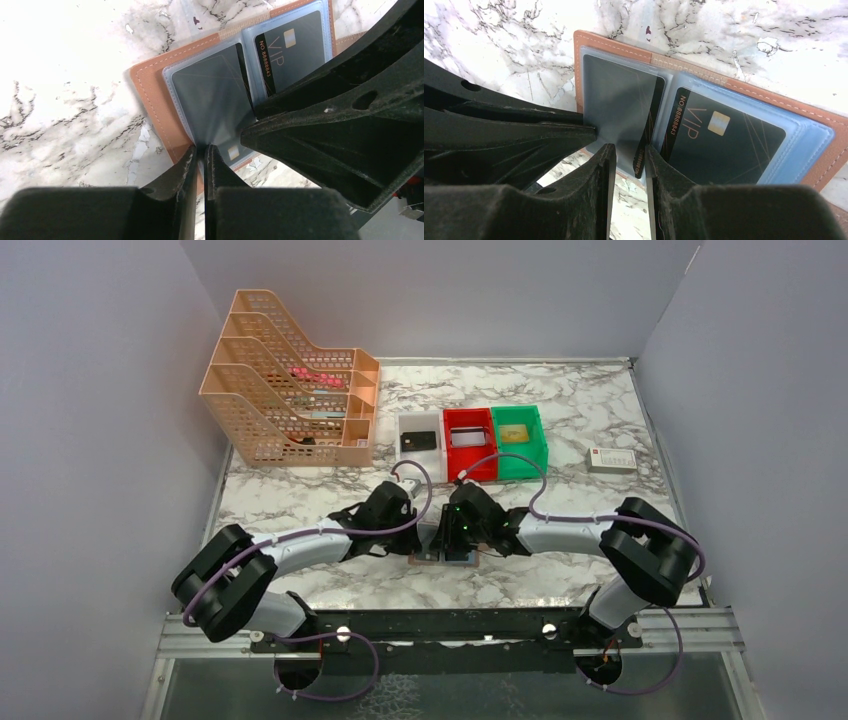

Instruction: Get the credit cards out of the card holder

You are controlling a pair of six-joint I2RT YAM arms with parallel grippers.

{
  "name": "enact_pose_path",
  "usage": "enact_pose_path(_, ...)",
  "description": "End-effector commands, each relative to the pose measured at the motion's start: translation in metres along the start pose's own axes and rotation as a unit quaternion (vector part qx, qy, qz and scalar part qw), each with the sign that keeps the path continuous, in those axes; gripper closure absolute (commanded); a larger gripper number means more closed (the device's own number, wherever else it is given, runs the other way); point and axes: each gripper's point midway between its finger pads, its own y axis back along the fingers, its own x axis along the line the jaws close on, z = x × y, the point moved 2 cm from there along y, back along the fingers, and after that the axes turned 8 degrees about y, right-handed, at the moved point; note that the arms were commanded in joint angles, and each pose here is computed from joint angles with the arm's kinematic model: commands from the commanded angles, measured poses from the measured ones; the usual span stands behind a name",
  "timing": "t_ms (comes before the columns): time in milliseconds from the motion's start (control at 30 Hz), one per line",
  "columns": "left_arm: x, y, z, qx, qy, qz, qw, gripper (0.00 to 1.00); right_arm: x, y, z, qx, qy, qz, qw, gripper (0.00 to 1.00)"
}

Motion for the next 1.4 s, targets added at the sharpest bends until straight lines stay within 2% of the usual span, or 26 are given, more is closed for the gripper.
enact_pose_path(0, 0.009, -0.004, -0.013, 0.019, -0.001, 0.024, 1.0, 0.93, 0.001, 0.01, 0.009, -0.002, 0.013, -0.017, 1.0, 0.67)
enact_pose_path(100, 0.011, -0.002, -0.015, 0.013, 0.012, 0.028, 0.999, 0.93, -0.009, 0.011, 0.009, -0.007, 0.01, -0.047, 0.999, 0.66)
enact_pose_path(167, 0.012, -0.001, -0.016, 0.011, 0.02, 0.031, 0.999, 0.82, -0.014, 0.011, 0.008, -0.005, 0.01, -0.058, 0.998, 0.66)
enact_pose_path(267, 0.01, 0.003, -0.012, -0.002, 0.022, 0.028, 0.999, 0.75, -0.017, 0.008, 0.004, -0.001, 0.008, -0.063, 0.998, 0.66)
enact_pose_path(367, 0.007, 0.009, 0.001, -0.026, 0.015, 0.035, 0.999, 0.6, -0.02, 0.007, 0.003, -0.002, 0.005, -0.066, 0.998, 0.66)
enact_pose_path(500, -0.005, 0.012, 0.022, -0.05, 0.002, 0.033, 0.998, 0.55, -0.023, 0.01, 0.004, -0.012, -0.002, -0.072, 0.997, 0.67)
enact_pose_path(700, -0.012, 0.008, 0.032, -0.052, -0.011, 0.029, 0.998, 0.56, -0.009, 0.022, 0.015, -0.041, 0.0, -0.035, 0.999, 0.67)
enact_pose_path(933, -0.023, 0.01, 0.034, -0.055, -0.023, 0.005, 0.998, 0.64, -0.004, 0.034, 0.022, -0.062, -0.003, -0.024, 0.998, 0.68)
enact_pose_path(1167, -0.031, -0.005, 0.017, -0.018, -0.027, -0.047, 0.998, 0.67, -0.013, 0.026, 0.013, -0.051, -0.012, -0.036, 0.998, 0.69)
enact_pose_path(1367, 0.001, -0.018, 0.0, 0.002, 0.003, 0.027, 1.0, 0.68, -0.018, 0.017, 0.005, -0.035, -0.017, -0.041, 0.998, 0.69)
